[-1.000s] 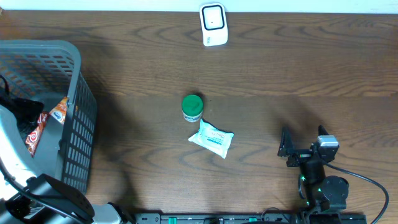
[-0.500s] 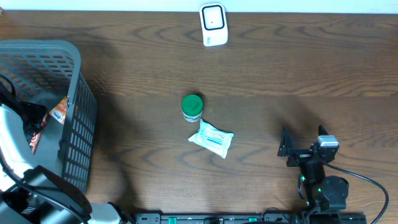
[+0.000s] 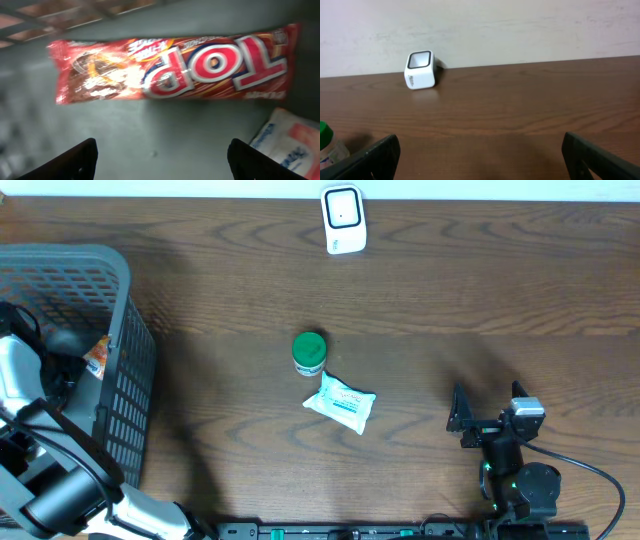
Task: Scan the item barcode
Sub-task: 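Move the left gripper back into the basket toward the orange box, then grasp the small orange box with the left gripper and lift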
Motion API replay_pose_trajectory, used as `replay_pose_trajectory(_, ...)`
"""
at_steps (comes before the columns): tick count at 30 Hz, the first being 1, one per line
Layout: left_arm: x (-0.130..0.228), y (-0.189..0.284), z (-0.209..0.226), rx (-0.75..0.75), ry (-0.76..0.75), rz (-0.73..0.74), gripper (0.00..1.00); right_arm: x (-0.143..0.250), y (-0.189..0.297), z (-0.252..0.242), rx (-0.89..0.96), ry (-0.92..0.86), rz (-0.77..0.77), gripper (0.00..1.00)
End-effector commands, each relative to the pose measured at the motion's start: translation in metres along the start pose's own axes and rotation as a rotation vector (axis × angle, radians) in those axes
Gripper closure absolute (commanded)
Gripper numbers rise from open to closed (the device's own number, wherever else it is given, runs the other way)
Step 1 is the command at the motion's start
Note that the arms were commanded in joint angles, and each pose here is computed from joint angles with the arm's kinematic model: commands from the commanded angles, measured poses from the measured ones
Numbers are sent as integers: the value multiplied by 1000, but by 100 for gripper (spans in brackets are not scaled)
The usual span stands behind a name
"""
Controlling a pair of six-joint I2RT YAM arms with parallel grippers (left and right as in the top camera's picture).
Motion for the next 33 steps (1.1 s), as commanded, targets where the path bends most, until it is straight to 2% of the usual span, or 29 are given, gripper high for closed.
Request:
replay_pose_trajectory(1,1,-3,-9,90,-61,25,17,1,0,1,-3,-8,6,1)
replay_pose_trajectory(4,-1,-2,-19,177,-89,26,17,1,0,1,-3,-8,6,1)
replay_pose_trajectory(10,-2,0,-29,233,-105,13,17,1,0,1,-3,-8,6,1)
replay_pose_trajectory(19,4,9,-65,296,-284,-54,17,1,0,1,-3,-8,6,1)
replay_pose_trajectory(25,10,13,-82,280,-355,-97,17,1,0,1,-3,-8,6,1)
replay_pose_trajectory(33,11,-2,-85,266,-359,-69,17,1,0,1,-3,-8,6,1)
Point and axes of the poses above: each gripper's point midway between its finger pads, its own y axis back along the fingers, its own z axis along the line the jaws close on, x = y × z, the point moved 7 cm from there along y, back along the fingers, and after that the axes turned 9 degrees about -y, right-handed, at the moved point
